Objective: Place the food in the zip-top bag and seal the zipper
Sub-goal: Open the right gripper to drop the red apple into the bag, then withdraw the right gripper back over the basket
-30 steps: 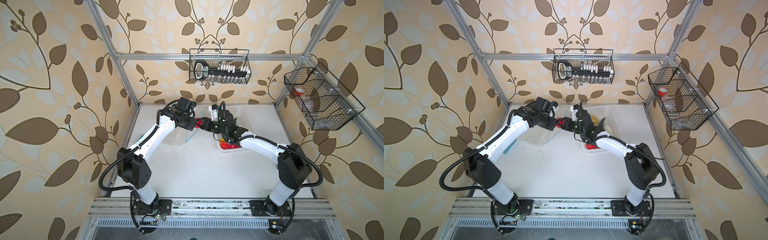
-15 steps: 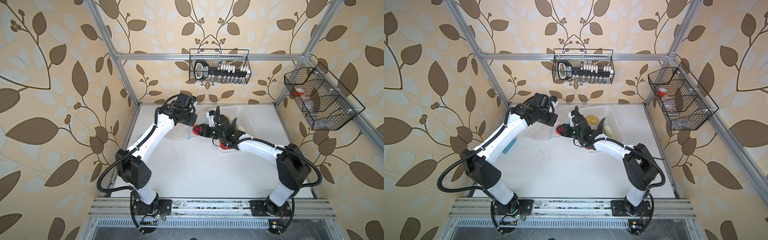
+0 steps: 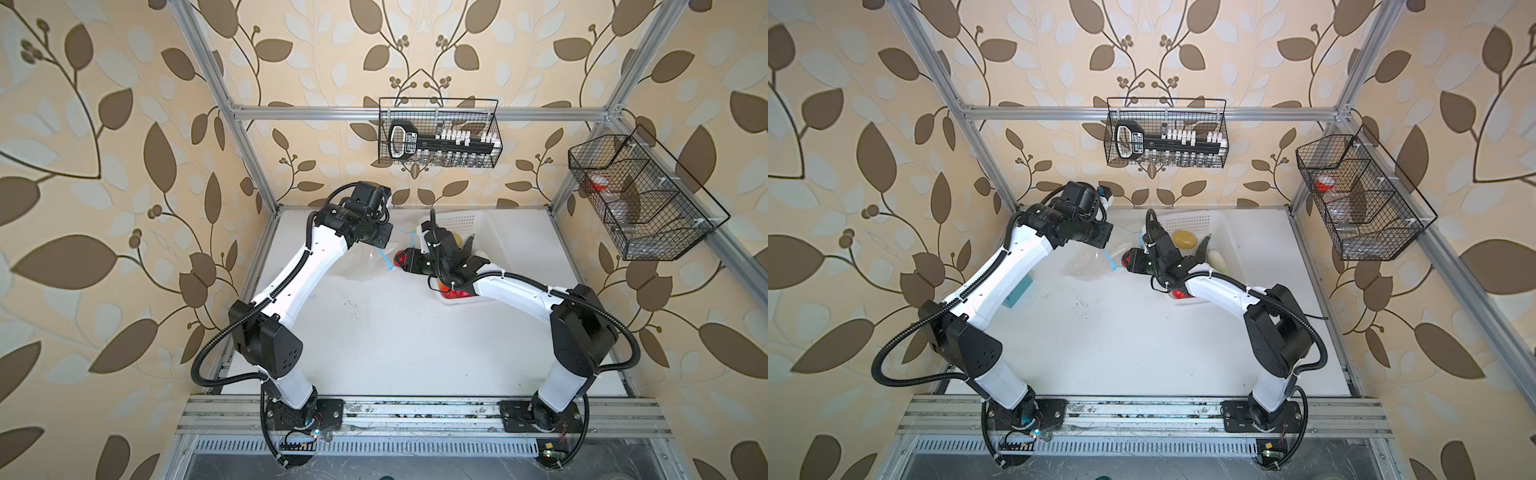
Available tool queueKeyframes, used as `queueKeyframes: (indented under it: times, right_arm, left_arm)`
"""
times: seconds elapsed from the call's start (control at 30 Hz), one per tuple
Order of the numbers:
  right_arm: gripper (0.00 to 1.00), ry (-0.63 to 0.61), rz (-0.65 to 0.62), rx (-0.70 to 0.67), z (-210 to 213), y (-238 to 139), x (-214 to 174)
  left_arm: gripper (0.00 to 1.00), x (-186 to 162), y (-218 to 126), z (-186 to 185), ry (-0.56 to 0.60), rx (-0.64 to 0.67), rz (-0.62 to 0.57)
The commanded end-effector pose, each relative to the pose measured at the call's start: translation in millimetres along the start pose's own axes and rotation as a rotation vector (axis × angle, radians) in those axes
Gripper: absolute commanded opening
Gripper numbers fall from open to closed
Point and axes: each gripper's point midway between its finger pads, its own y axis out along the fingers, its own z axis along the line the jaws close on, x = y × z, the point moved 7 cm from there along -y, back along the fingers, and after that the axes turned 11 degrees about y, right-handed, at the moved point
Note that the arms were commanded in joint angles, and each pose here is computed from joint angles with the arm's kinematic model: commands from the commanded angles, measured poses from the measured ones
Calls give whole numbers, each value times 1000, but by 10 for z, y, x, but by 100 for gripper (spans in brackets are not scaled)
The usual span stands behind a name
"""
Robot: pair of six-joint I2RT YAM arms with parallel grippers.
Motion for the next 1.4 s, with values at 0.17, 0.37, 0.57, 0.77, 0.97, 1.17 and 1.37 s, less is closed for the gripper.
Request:
queueKeyframes:
  times: [0.17, 0.37, 0.57, 0.77, 0.97, 1.17, 1.37]
  right_arm:
    - [30, -33, -28, 130, 396, -53, 146]
    - [39, -43, -52, 185, 610, -13, 213]
    - [53, -46, -34, 169, 686, 122, 211]
    - [73, -62, -41, 192, 801, 16, 234]
    - [80, -89, -70, 179, 866, -201, 299]
    - [85, -89, -91, 183, 840, -463, 290]
    - [91, -106, -117, 188, 761, -802, 310]
  left_arm:
    - [0, 107, -175, 1, -15, -21, -57]
    - [0, 153, -185, -20, -26, -46, -76]
    - [0, 152, -226, -10, -27, -36, -92]
    - [0, 149, -192, 19, -34, -9, -74]
    - [0, 174, -288, 34, -38, 2, -104]
    - [0, 163, -266, 53, -37, 22, -96]
    - [0, 140, -264, 103, -28, 74, -87]
